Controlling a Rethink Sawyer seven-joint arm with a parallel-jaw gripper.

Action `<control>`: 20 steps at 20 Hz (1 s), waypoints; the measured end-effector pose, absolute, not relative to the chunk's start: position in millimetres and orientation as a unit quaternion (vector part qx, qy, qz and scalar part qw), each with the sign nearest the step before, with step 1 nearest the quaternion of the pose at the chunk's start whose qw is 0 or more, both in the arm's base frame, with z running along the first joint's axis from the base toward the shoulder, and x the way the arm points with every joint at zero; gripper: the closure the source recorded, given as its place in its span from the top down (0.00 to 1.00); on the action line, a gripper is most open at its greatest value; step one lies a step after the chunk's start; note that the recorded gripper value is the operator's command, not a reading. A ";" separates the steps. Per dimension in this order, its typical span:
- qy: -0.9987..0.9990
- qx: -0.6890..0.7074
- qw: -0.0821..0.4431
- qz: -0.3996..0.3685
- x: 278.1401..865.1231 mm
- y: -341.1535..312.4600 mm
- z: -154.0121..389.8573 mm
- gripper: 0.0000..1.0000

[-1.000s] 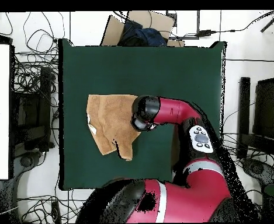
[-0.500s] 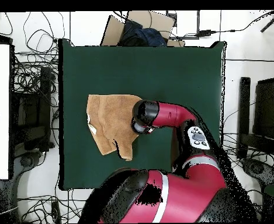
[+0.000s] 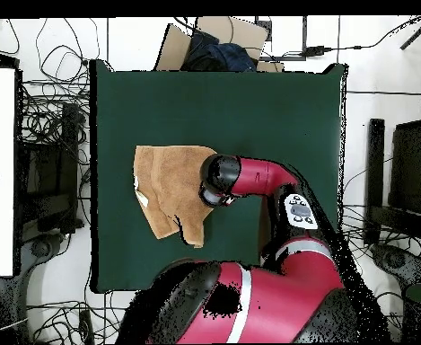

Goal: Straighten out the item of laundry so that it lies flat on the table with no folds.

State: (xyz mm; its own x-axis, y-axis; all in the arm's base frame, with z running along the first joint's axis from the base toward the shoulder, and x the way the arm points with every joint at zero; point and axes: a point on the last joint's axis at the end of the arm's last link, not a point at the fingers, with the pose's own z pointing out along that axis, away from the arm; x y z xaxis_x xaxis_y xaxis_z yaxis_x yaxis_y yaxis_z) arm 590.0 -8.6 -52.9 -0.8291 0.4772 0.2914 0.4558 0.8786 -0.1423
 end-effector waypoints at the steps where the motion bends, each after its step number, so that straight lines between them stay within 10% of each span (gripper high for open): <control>1: -0.956 -0.243 0.161 0.034 589.9 -7.6 -52.6 0.00; 20: -0.950 -0.274 0.148 0.036 591.0 -49.3 -45.1 0.00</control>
